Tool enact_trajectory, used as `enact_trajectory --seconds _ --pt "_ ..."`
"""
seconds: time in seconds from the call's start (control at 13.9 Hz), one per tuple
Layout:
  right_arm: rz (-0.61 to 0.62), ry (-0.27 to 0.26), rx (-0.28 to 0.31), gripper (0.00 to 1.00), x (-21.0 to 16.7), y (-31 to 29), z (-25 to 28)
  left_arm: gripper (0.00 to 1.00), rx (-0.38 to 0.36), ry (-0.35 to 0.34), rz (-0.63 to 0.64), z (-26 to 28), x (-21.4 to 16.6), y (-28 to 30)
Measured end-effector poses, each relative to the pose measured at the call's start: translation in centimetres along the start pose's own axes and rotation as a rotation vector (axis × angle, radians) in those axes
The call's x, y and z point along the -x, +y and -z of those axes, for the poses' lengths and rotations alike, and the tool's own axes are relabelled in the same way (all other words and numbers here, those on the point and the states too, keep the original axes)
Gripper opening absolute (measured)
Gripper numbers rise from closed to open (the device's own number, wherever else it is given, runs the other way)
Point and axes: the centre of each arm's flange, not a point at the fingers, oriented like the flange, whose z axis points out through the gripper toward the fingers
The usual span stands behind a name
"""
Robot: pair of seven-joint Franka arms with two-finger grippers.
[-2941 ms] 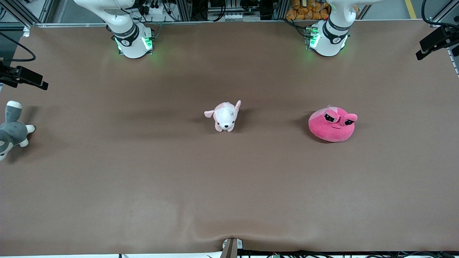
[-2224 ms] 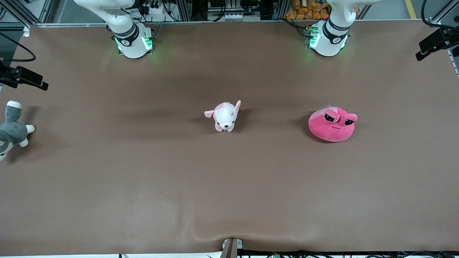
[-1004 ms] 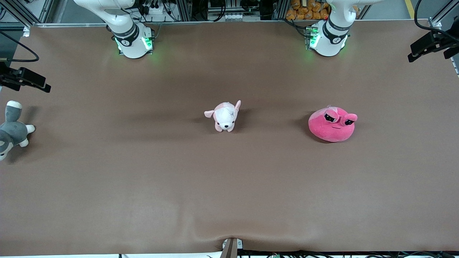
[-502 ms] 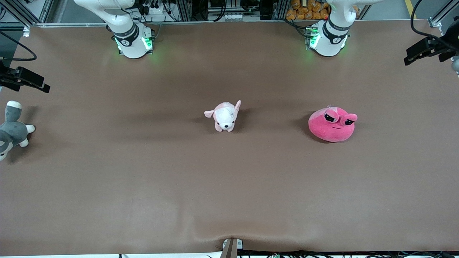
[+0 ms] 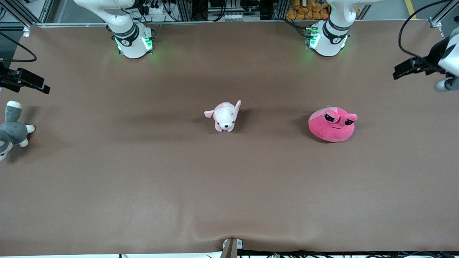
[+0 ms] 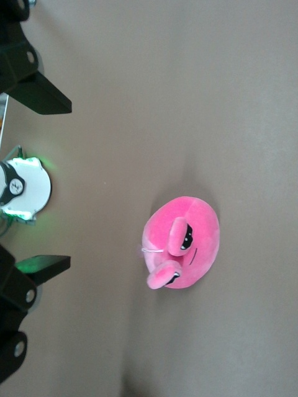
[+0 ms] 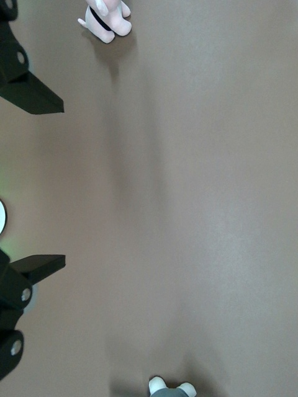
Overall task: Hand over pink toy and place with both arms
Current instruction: 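Move the left gripper toward the pink plush and lower it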
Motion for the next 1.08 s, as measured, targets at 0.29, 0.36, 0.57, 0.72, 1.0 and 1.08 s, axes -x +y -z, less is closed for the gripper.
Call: enact_trajectory --seconds 0.29,0.36,0.57,0.72,1.0,1.08 --pt "-0.002 -0.004 0.0 1.0 -0.1 0.1 -0.2 1.0 0.028 -0.012 0.165 -4.6 -1.4 0.9" --pt "-0.002 -0.004 0.0 1.0 -0.2 0.1 -0.2 1.0 0.031 -0.009 0.182 -5.9 -1.8 1.0" --pt "-0.003 -0.002 0.0 1.0 -0.2 0.1 -0.2 1.0 0.036 -0.013 0.26 -8.9 -2.3 0.7" --pt "-0.004 0.009 0.0 1.0 -0.3 0.2 -0.1 1.0 0.076 -0.05 0.379 -10.1 -2.3 0.8" --pt "-0.006 0.033 -0.001 1.0 -0.6 0.3 0.1 1.0 0.093 -0.104 0.532 -11.9 -2.8 0.4" --pt "-0.007 0.038 -0.001 1.0 -0.6 0.4 0.2 1.0 0.103 -0.124 0.564 -12.5 -3.2 0.1"
